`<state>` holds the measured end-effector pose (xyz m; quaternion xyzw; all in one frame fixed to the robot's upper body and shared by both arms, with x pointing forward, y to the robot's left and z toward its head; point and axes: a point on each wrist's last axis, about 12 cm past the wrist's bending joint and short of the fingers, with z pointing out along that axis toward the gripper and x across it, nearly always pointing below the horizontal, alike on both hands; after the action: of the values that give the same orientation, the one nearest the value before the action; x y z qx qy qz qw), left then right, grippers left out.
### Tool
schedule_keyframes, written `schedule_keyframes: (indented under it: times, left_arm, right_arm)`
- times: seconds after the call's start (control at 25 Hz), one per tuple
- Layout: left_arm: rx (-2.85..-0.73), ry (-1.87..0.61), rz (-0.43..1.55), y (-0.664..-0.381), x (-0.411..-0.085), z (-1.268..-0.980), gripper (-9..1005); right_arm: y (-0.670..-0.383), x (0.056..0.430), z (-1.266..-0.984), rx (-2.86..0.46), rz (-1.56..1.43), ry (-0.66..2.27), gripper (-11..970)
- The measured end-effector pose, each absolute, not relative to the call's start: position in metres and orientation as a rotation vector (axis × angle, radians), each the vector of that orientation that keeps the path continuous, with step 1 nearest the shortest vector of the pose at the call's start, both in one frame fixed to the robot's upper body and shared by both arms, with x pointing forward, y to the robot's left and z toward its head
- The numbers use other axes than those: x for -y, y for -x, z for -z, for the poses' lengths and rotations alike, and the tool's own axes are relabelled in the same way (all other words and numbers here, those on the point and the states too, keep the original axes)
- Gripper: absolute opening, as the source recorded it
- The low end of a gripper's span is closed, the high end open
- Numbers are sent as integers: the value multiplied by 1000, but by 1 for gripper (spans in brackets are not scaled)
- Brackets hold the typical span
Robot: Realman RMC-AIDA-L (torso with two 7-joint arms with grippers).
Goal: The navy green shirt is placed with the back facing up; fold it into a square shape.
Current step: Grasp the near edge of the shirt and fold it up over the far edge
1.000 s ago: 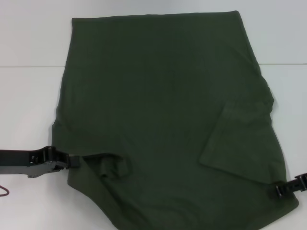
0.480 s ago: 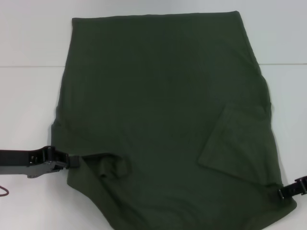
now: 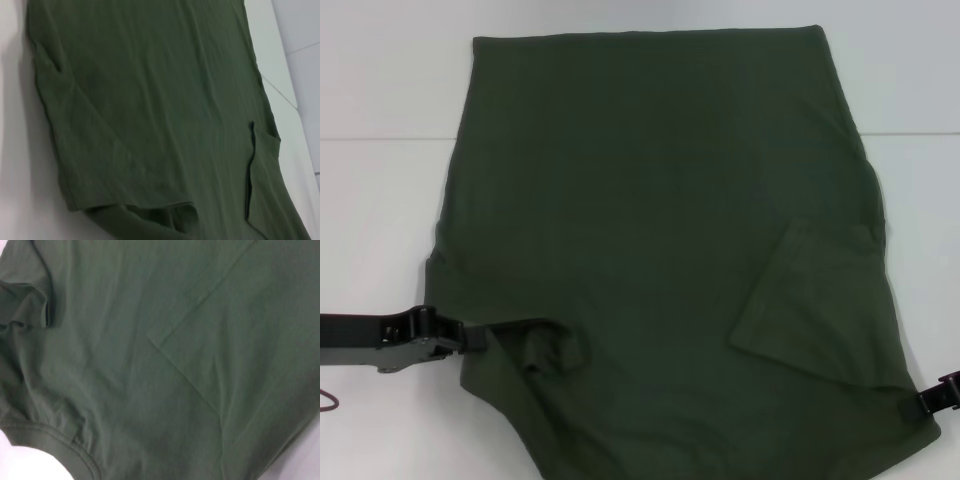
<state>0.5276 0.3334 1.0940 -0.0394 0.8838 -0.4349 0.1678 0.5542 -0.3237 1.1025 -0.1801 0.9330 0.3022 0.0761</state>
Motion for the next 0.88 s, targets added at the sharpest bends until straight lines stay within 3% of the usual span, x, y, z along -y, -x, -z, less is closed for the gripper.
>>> schedule_keyframes:
  times: [0.2, 0.88]
  left_arm:
    - [-2523, 66, 1257, -525, -332, -1097, 46]
    - [-2768, -69, 1226, -465, -358, -1099, 56]
  right_arm:
    - [-552, 331, -1104, -2801, -899, 519, 42]
    - [-518, 349, -1098, -2892, -1004, 583, 54]
